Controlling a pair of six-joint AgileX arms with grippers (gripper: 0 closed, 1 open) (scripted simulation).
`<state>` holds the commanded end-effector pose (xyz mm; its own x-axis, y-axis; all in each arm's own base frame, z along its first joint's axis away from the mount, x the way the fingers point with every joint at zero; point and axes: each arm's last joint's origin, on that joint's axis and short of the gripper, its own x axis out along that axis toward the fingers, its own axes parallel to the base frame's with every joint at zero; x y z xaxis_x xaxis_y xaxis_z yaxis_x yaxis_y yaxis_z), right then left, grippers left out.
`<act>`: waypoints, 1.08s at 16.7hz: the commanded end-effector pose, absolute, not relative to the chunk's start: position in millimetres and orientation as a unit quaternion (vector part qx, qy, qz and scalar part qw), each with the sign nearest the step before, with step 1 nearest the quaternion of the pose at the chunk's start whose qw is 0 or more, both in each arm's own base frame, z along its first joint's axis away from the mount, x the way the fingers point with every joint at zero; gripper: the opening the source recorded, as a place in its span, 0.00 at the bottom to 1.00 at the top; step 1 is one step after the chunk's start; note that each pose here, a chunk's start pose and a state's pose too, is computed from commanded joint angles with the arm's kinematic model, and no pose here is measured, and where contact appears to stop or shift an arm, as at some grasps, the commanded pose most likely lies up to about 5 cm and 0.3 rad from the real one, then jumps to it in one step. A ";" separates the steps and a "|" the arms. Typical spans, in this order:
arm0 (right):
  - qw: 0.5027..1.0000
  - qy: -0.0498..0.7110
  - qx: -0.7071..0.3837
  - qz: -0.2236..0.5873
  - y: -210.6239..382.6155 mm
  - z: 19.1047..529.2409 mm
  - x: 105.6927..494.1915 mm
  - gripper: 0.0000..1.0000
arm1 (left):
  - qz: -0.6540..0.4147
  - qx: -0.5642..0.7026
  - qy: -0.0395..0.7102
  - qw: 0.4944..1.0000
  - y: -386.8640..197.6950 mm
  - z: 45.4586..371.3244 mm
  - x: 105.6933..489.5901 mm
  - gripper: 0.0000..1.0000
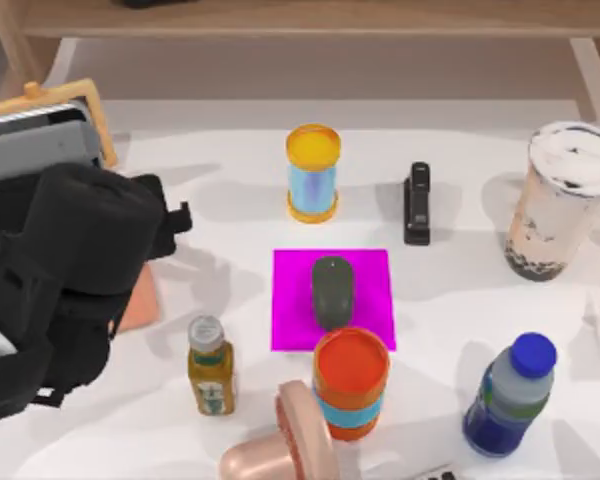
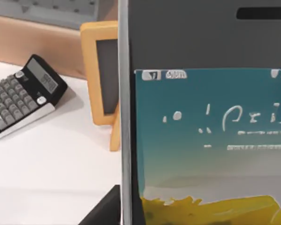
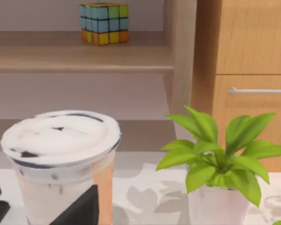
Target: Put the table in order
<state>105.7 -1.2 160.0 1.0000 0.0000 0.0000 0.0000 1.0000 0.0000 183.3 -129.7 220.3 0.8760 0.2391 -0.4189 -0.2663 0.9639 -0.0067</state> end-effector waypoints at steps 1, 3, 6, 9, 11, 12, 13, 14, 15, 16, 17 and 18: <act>1.000 0.000 0.000 0.000 -1.2 160.0 105.7 1.00 | 0.131 -0.030 0.212 0.968 -128.3 218.9 185.9 0.00; 1.000 0.000 0.000 0.000 -1.2 160.0 105.7 1.00 | 0.129 -0.027 0.213 0.968 -126.2 215.2 193.5 0.00; 1.000 0.000 0.000 0.000 -1.2 160.0 105.7 1.00 | 0.126 -0.028 0.213 0.969 -124.3 208.4 208.6 0.00; 1.000 0.000 0.000 0.000 -1.2 160.0 105.7 1.00 | 0.127 -0.030 0.216 0.968 -122.0 198.8 220.3 0.00; 1.000 0.000 0.000 0.000 -1.2 160.0 105.7 1.00 | 0.128 -0.031 0.216 0.967 -121.3 197.0 222.6 0.00; 1.000 0.000 0.000 0.000 -1.2 160.0 105.7 1.00 | 0.128 -0.031 0.216 0.967 -121.3 197.0 222.6 0.00; 1.000 0.000 0.000 0.000 -1.2 160.0 105.7 1.00 | 0.128 -0.031 0.216 0.967 -121.3 197.0 222.6 0.00; 1.000 0.000 0.000 0.000 -1.2 160.0 105.7 1.00 | 0.128 -0.031 0.216 0.967 -121.3 197.0 222.6 0.00; 1.000 0.000 0.000 0.000 -1.2 160.0 105.7 1.00 | 0.128 -0.031 0.216 0.967 -121.3 197.0 222.6 0.08; 1.000 0.000 0.000 0.000 -1.2 160.0 105.7 1.00 | 0.128 -0.031 0.216 0.967 -121.3 197.0 222.6 0.15; 1.000 0.000 0.000 0.000 -1.2 160.0 105.7 1.00 | 0.128 -0.031 0.216 0.967 -121.3 197.0 222.6 0.23; 1.000 0.000 0.000 0.000 -1.2 160.0 105.7 1.00 | 0.128 -0.031 0.216 0.967 -121.3 197.0 222.6 0.30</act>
<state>105.7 -1.2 160.0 1.0000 0.0000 0.0000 0.0000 1.0000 0.0000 222.6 -121.3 197.0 0.8740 0.2348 -0.4254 -0.2617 0.9651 -0.0052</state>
